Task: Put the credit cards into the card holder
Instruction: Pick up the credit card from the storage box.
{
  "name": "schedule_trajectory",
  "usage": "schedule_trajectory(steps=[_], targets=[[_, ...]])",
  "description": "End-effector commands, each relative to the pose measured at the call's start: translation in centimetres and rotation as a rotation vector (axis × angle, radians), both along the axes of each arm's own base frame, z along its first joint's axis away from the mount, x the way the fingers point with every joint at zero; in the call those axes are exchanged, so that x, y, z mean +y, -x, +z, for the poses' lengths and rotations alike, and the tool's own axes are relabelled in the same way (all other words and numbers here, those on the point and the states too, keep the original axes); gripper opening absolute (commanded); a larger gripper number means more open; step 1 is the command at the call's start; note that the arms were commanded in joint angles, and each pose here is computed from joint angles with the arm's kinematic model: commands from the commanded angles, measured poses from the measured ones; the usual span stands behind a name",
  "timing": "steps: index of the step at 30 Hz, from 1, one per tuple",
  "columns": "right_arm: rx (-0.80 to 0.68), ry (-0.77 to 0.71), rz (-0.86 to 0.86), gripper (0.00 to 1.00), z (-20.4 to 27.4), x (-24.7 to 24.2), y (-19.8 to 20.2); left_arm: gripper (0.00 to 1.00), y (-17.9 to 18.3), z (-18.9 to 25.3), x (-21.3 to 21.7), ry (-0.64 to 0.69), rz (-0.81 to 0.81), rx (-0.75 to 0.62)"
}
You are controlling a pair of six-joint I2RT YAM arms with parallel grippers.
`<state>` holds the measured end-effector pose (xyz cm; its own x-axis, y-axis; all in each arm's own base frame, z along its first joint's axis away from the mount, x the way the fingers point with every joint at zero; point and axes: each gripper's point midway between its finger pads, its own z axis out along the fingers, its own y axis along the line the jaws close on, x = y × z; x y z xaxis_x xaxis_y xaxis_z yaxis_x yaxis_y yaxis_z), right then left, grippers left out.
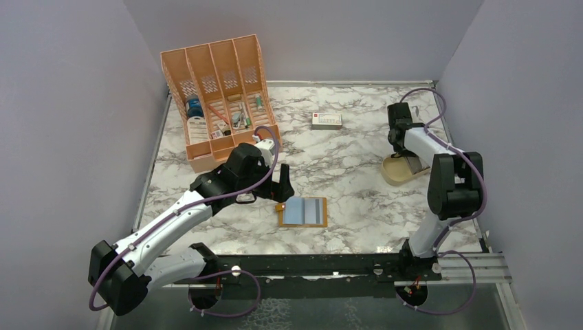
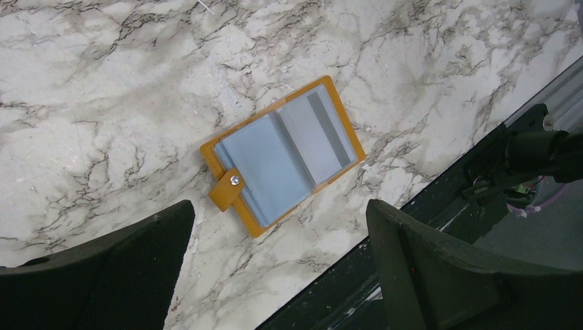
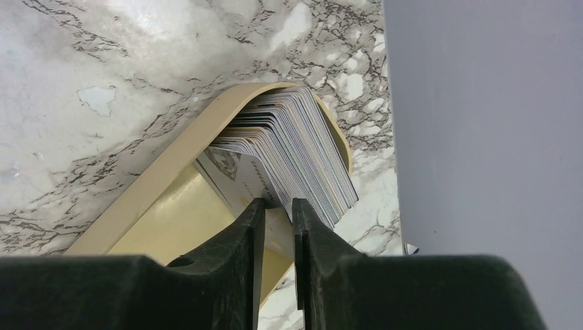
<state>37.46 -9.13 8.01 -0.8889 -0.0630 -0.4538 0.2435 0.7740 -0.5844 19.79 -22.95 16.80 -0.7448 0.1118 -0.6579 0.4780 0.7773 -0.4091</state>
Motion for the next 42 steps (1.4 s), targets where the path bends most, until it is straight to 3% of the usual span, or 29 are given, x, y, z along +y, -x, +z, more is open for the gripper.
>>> schedule_trajectory(steps=[1,9,13,20,24,29,37,42], targets=[[-0.089,-0.06,-0.003,0.19,2.1,0.5,-1.0,0.99,-0.2,0.2,-0.1,0.016,-0.006,-0.009],[-0.071,-0.183,0.032,0.06,2.0,2.4,0.1,0.92,-0.6,-0.1,0.1,0.003,0.0,-0.012],[-0.092,-0.202,0.043,0.03,3.4,2.7,0.8,0.78,-0.2,-1.7,-0.1,-0.019,-0.009,0.045],[-0.155,-0.354,0.069,0.01,6.1,5.2,1.2,0.44,0.5,-4.8,-0.5,-0.046,0.007,0.18],[-0.238,-0.429,0.097,0.01,8.5,6.4,1.2,0.33,0.8,-6.7,-0.5,-0.075,0.028,0.253],[-0.297,-0.55,0.197,0.01,10.7,9.2,1.7,0.27,1.5,-9.2,-0.4,-0.097,0.06,0.337],[-0.387,-0.837,0.411,0.01,13.7,15.3,4.0,0.07,1.7,-11.5,-0.4,-0.088,0.102,0.378],[-0.386,-1.087,0.552,0.01,14.5,20.6,6.7,0.04,1.9,-12.4,-1.1,-0.05,0.098,0.402]])
